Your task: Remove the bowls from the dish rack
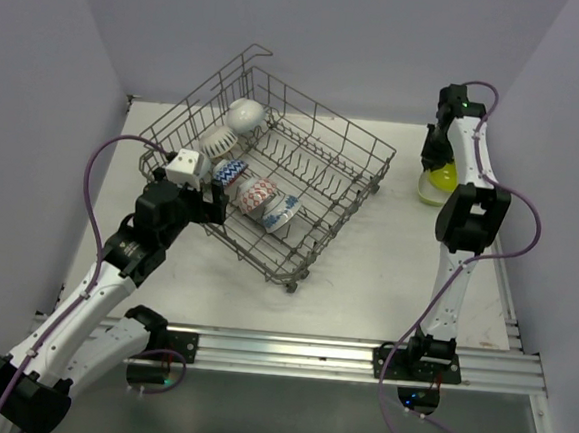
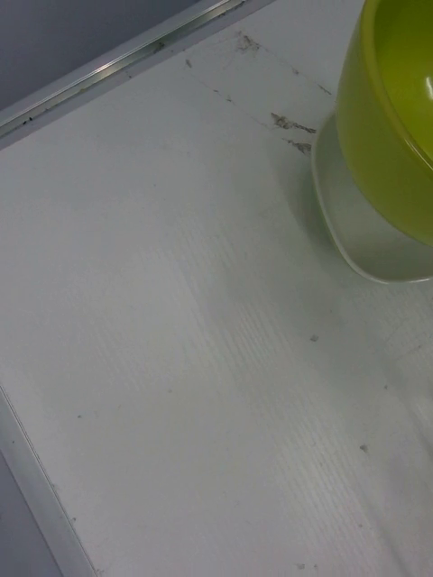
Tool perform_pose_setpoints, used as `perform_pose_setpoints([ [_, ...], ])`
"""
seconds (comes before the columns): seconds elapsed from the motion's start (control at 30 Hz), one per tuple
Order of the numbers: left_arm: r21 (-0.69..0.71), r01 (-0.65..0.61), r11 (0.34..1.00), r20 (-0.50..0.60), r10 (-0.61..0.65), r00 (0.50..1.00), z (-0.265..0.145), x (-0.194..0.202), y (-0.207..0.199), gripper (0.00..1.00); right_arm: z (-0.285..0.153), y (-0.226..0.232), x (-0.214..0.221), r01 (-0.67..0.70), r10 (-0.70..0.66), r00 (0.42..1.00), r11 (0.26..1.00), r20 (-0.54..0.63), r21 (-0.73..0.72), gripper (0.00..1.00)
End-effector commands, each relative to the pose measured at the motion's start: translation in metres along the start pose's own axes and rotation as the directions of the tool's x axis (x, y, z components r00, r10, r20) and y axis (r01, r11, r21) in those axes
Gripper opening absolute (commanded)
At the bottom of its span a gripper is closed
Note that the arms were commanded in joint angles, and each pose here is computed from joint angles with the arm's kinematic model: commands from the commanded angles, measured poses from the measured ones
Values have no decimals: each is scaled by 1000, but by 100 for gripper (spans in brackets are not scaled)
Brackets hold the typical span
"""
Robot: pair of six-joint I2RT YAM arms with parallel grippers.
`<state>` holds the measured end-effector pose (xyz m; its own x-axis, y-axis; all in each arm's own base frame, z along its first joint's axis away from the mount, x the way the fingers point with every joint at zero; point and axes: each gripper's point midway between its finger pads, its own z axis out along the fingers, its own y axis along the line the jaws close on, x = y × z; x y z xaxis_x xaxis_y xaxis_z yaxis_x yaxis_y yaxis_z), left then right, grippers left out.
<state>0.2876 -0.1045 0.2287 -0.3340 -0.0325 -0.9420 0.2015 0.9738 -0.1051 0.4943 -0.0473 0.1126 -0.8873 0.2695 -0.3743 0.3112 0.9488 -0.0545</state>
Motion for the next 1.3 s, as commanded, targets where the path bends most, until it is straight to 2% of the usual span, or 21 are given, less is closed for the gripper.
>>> perform_pose_setpoints([
  [0.0,26,-3,1000,42,2,999,-2,-11,-6,100,-29,-11,-7,31,-32,999,999,34,33,7],
  [0.47,27,-6,1000,42,5,999,-2,-11,-7,100,10,-7,11,61,-59,996,997,-61,37,5],
  [0.87,28,-7,1000,41,6,999,-2,-10,-7,100,32,4,14,59,-58,995,998,-81,13,6],
  [1.27,23,-10,1000,38,10,999,-2,-9,-6,100,30,23,9,71,-72,996,997,-55,-20,8],
])
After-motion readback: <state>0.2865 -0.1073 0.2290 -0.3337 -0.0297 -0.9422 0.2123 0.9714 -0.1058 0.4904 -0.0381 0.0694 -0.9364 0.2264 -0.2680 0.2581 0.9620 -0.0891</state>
